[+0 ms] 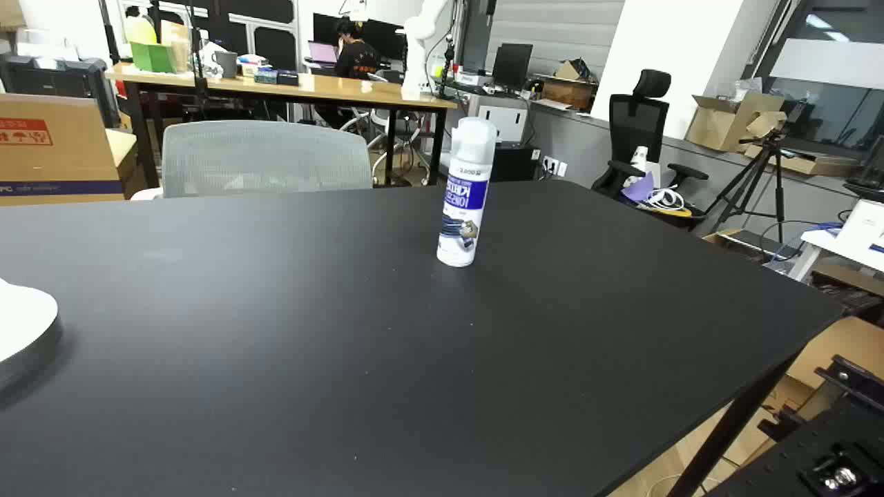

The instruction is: Take the lid off the spray can

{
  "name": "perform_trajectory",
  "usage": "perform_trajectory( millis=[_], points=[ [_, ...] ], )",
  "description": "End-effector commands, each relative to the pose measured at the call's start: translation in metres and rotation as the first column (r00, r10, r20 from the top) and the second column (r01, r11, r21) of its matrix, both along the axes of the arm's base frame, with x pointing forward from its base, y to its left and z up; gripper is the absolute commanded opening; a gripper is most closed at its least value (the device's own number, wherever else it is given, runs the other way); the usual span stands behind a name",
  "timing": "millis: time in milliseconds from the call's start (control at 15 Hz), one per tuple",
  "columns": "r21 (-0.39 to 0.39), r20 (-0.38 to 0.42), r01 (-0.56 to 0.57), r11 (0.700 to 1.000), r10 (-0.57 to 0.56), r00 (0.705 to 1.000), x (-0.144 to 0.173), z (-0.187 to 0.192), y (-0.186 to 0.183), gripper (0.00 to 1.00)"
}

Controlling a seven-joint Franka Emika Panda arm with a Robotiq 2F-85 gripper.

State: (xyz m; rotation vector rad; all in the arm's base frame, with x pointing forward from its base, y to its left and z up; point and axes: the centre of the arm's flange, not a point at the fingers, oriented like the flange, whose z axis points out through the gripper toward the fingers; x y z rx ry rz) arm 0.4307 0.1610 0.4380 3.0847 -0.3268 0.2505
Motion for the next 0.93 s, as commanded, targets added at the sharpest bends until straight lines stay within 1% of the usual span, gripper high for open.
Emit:
perform_trajectory(
  millis=[0,733,867],
  points=[
    [0.0,0.0,0.0,1.0,0.0,1.0,0.0,0.0,0.0,1.0],
    [0.0,0.0,0.0,1.0,0.0,1.0,0.0,0.0,0.0,1.0],
    [-0.019,0.005,0.02,1.0,-0.02,1.0,0.013,-0.002,-0.011,1.0]
  ],
)
